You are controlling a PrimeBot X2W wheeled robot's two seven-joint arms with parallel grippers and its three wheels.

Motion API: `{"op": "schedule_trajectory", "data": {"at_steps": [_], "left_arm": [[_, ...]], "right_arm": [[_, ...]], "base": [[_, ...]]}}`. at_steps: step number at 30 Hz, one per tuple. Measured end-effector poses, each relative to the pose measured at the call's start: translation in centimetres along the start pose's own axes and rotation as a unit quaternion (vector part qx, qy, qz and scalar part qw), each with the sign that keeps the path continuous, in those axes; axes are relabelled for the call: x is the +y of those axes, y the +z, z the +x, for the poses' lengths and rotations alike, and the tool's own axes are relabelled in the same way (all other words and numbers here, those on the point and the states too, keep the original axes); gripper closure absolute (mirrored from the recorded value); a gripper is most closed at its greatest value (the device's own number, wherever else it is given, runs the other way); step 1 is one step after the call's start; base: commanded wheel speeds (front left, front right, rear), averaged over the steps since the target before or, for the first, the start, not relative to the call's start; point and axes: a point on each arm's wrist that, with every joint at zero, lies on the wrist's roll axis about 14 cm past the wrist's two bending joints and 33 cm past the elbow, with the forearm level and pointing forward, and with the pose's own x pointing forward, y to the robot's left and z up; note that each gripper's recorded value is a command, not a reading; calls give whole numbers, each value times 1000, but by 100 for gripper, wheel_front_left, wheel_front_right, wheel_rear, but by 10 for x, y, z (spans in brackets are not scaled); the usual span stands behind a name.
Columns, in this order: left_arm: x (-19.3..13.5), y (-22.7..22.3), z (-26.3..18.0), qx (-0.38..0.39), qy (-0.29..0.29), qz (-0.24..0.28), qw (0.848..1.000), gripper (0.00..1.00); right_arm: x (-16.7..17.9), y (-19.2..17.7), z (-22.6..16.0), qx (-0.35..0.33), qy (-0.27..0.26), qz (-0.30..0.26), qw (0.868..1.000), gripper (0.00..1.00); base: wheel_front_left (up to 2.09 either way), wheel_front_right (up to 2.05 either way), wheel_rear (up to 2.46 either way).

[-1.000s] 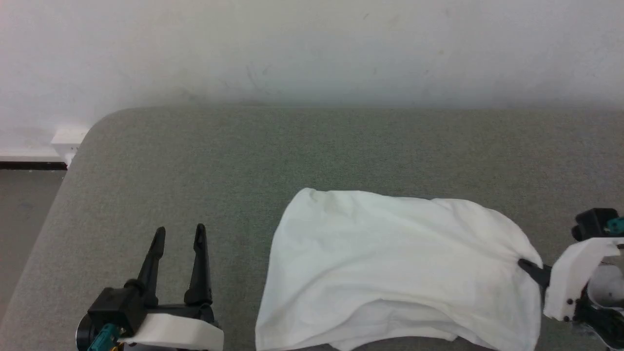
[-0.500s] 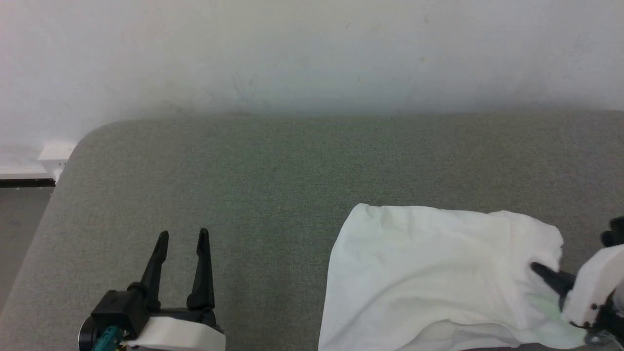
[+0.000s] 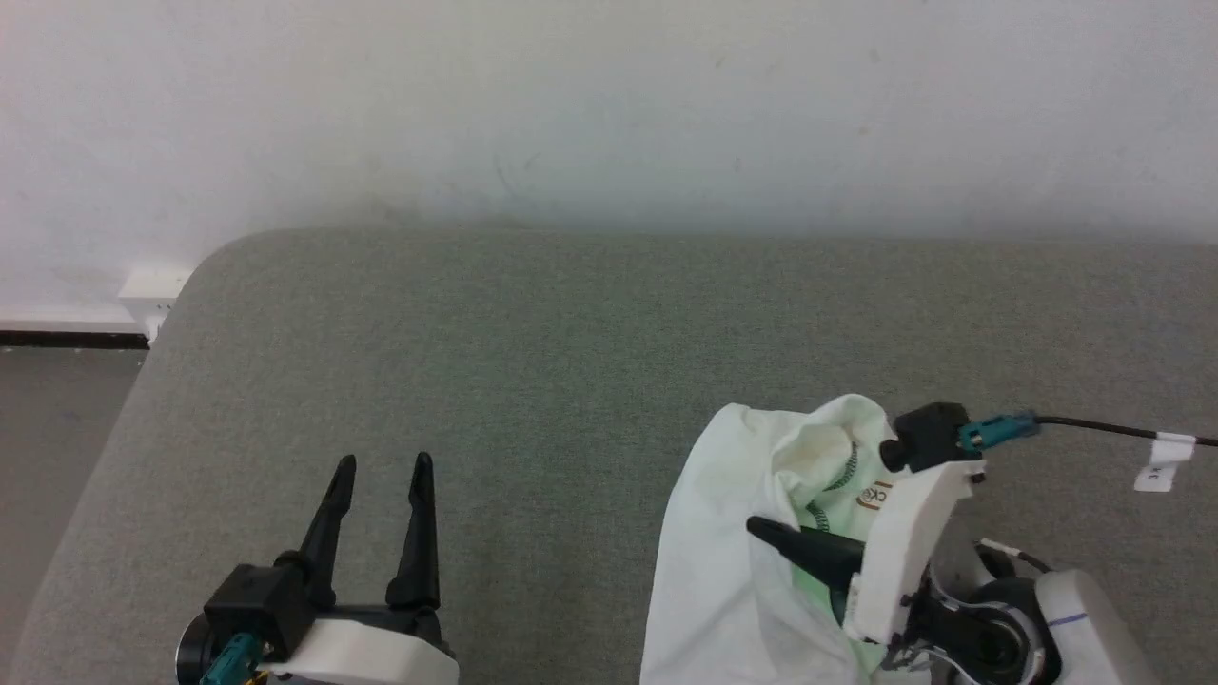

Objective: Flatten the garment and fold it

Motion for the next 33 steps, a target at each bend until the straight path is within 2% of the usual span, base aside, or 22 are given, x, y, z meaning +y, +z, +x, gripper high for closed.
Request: {"op": "schedule_trajectory", "data": {"at_steps": [2, 5, 9, 10, 11, 12, 16, 21, 24, 27, 30, 33], "left_arm": [[3, -1, -2, 2, 5, 0, 1000, 0], [5, -3, -2, 4, 9, -1, 1000, 0], [8, -4, 0, 5, 15, -2, 1000, 0], [9, -6, 0, 8, 18, -3, 1000, 0], [10, -9, 0, 11, 20, -3, 1000, 0], [10, -10, 1, 13, 22, -3, 1000, 0], [11, -13, 5, 16, 24, -4, 1000, 0], [8, -15, 8, 17, 19, -5, 1000, 0], [5, -14, 10, 14, 13, -6, 1000, 0], [1, -13, 12, 12, 7, -8, 1000, 0], [-2, -13, 15, 10, 3, -8, 1000, 0], [-3, -13, 17, 10, 1, -7, 1000, 0]], "right_arm": [[6, -4, 13, 6, 9, 3, 1000, 100], [-5, -13, 28, 19, -16, -10, 1000, 100], [-18, -30, 46, 42, -35, 0, 999, 100], [-19, -34, 50, 49, -36, -3, 998, 69], [-18, -37, 54, 53, -34, -2, 998, 15], [-15, -39, 58, 56, -30, -1, 998, 0], [-6, -40, 70, 53, -15, -15, 998, 0], [16, -29, 74, 43, 4, -120, 992, 0], [19, -18, 67, 29, -1, -223, 974, 0], [16, 11, 52, -27, -13, -300, 954, 0], [10, 48, 30, -110, -36, -331, 936, 0], [-4, 75, 1, -190, -72, -328, 923, 0]], "base": [[0, 0, 0], [0, 0, 0], [0, 0, 0], [0, 0, 0], [0, 0, 0], [0, 0, 0], [0, 0, 0], [0, 0, 0], [0, 0, 0], [0, 0, 0], [0, 0, 0], [0, 0, 0]]}}
